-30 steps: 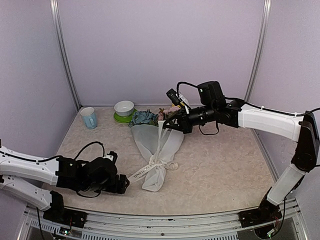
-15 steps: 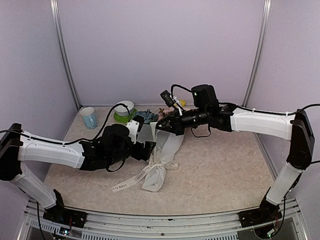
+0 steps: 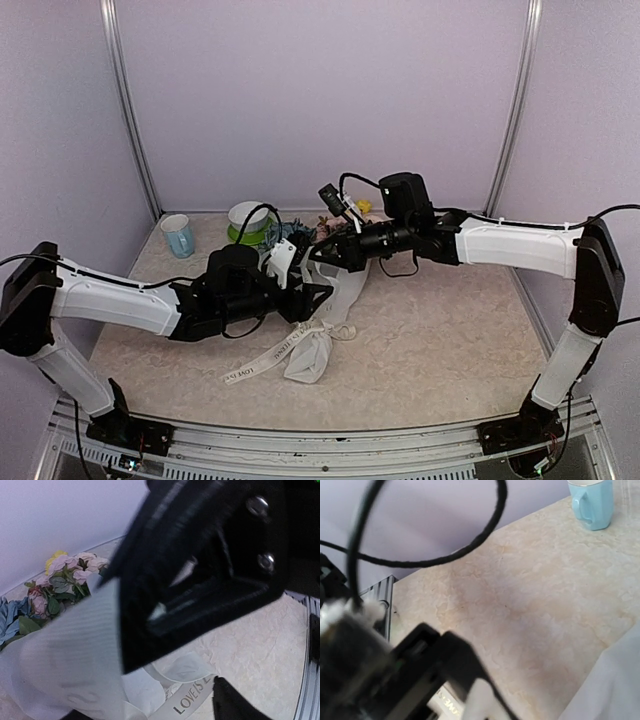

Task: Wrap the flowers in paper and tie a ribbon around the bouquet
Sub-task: Adjust the half-tied ribbon on the folded bouquet, then tie the half-tied ribbon around the folded bouquet.

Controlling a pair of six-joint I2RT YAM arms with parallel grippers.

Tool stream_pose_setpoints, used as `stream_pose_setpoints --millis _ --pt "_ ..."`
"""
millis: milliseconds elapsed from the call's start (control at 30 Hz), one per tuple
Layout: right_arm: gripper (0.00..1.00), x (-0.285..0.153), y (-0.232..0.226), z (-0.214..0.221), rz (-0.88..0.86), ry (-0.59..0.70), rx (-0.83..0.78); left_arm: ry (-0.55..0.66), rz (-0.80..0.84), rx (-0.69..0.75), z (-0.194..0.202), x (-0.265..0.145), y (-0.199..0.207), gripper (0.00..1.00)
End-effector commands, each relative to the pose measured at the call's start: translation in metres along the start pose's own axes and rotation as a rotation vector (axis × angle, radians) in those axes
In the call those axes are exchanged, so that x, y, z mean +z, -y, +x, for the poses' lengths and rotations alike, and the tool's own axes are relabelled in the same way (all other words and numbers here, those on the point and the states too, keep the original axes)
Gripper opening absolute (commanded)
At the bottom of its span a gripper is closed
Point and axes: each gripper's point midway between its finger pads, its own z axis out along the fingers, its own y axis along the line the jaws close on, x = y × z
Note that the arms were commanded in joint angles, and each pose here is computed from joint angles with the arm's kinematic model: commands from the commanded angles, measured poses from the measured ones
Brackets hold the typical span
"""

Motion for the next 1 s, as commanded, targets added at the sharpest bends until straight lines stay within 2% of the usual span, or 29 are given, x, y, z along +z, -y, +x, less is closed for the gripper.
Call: stream_pose_setpoints --millis 0,33,67,167,200,333,467,567,667,800,867,933,967 --pt "0.00 0.004 -0.002 0.005 -0.019 -0.011 -0.003 0.090 -0.150 -0.063 -0.023 0.004 -0.030 0.31" --pt "0.00 0.004 -0.002 0.008 -0.019 -0.015 0.001 0.080 -0.161 -0.070 -0.022 0.009 -0.033 0.28" --pt "0.00 0.004 -0.001 0.009 -0.018 -0.017 0.003 0.066 -0.154 -0.064 -0.020 0.014 -0.032 0.30" --pt "0.00 0.003 0.002 0.012 0.005 -0.023 0.014 0.044 -0.076 -0.059 -0.018 0.020 -0.021 0.64" --pt "0.00 0.003 0.005 0.012 0.019 -0.022 0.016 0.044 -0.050 -0.057 -0.017 0.018 -0.016 0.71" --pt "0.00 0.001 0.010 0.008 0.037 -0.014 0.016 0.051 0.000 -0.047 -0.007 0.000 -0.014 0.79" --pt "0.00 -0.002 0.020 0.006 0.083 -0.016 0.012 0.029 0.072 0.022 0.010 -0.018 -0.006 0.89" --pt "0.00 -0.001 0.021 0.009 0.088 -0.029 0.013 0.021 0.117 0.095 0.017 -0.022 0.001 0.94" --pt "0.00 -0.003 0.021 0.010 0.092 -0.030 0.012 0.017 0.076 0.116 0.018 -0.018 -0.007 0.98" --pt "0.00 -0.004 0.020 0.012 0.090 -0.030 0.015 0.092 0.099 0.090 -0.007 -0.006 -0.003 0.99" --pt "0.00 -0.004 0.019 0.012 0.086 -0.031 0.017 0.124 0.036 0.041 -0.019 0.004 -0.013 0.99" --pt "0.00 -0.004 0.018 0.011 0.086 -0.024 0.018 0.114 0.002 -0.009 -0.023 0.019 -0.020 0.98" --pt "0.00 -0.005 0.018 0.011 0.089 -0.020 0.019 0.104 0.040 -0.017 -0.024 0.025 -0.013 0.97"
